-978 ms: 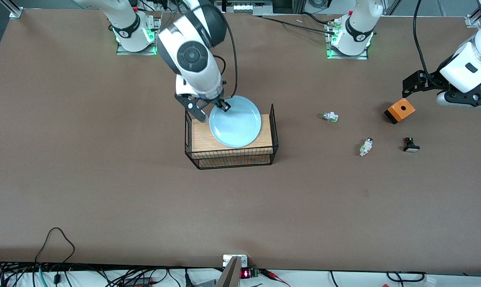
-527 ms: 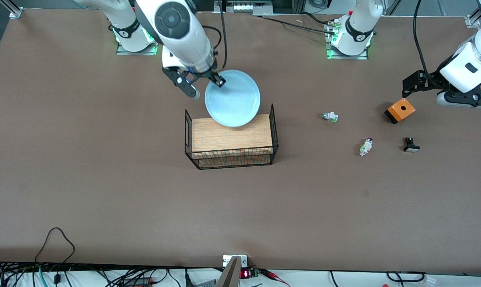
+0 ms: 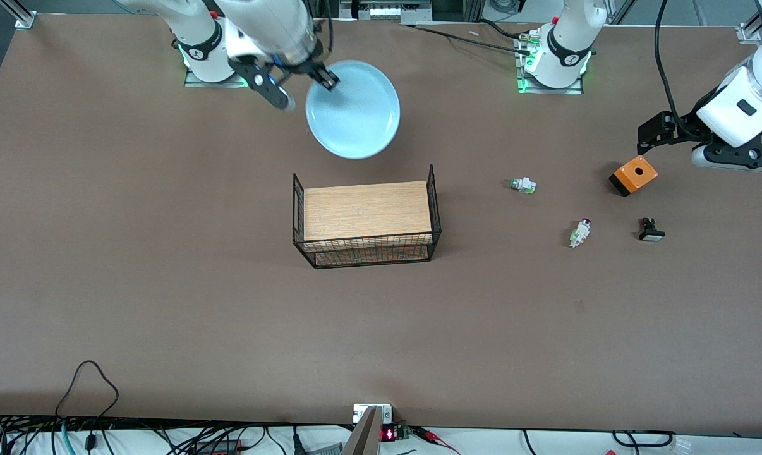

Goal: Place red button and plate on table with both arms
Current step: 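Lift the plate off the basket with the right gripper, then carry the plate away from the basket with the right gripper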

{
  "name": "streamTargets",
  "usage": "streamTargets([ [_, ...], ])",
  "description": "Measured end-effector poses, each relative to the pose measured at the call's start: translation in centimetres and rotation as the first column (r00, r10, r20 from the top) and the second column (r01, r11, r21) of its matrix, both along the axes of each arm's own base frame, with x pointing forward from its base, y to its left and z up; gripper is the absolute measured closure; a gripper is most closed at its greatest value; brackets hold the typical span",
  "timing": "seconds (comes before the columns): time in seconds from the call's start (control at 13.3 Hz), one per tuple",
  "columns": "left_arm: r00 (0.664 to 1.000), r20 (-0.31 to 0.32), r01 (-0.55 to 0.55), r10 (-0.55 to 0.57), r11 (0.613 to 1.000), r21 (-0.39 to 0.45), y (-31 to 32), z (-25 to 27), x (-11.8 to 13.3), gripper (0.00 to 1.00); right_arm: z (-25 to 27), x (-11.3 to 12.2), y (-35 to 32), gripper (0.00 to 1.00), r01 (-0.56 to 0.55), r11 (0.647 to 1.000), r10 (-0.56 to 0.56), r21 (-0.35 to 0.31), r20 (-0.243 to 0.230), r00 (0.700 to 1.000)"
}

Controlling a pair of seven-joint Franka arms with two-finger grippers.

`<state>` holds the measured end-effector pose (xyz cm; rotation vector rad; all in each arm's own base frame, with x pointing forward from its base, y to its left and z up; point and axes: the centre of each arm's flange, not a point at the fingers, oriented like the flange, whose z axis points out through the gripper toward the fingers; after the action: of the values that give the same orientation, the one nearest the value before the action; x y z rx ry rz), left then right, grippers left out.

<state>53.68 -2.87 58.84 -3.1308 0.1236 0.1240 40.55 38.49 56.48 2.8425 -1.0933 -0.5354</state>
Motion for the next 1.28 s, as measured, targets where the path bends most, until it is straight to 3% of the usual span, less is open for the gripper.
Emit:
streamTargets([
  [0.15, 1.0, -0.005, -0.001, 0.001, 1.0, 0.0, 0.0, 0.0, -0.1, 0.0, 1.9, -0.1, -3.2, 0.97, -0.077, 0.997, 0.077, -0.03, 0.006, 0.997],
  [0.38, 1.0, -0.011, -0.004, 0.004, 1.0, 0.0, 0.2, -0.2, 0.0, 0.0, 2.2, 3.4, -9.8, 0.97, -0.25, 0.967, 0.251, -0.037, 0.022, 0.968],
  [0.53, 1.0, -0.019, -0.004, 0.004, 1.0, 0.0, 0.2, -0.6, 0.1, 0.0, 1.0, 6.7, -15.4, 0.97, -0.382, 0.923, 0.383, -0.039, 0.025, 0.923],
  [0.75, 0.999, -0.036, -0.005, 0.005, 1.0, 0.0, 0.3, -1.6, 0.6, 0.0, -1.4, 11.6, -24.0, 0.97, -0.542, 0.84, 0.541, 0.008, 0.049, 0.84],
  [1.05, 0.999, -0.052, -0.01, 0.01, 1.0, -0.001, 0.6, -2.9, 1.4, 0.0, -8.3, 16.9, -33.7, 0.97, -0.653, 0.754, 0.644, 0.068, 0.116, 0.756],
  [1.28, 0.999, -0.042, -0.01, 0.01, 1.0, -0.002, 0.6, -3.1, 1.9, 0.0, -14.5, 19.4, -37.8, 0.97, -0.726, 0.685, 0.708, 0.065, 0.175, 0.684],
])
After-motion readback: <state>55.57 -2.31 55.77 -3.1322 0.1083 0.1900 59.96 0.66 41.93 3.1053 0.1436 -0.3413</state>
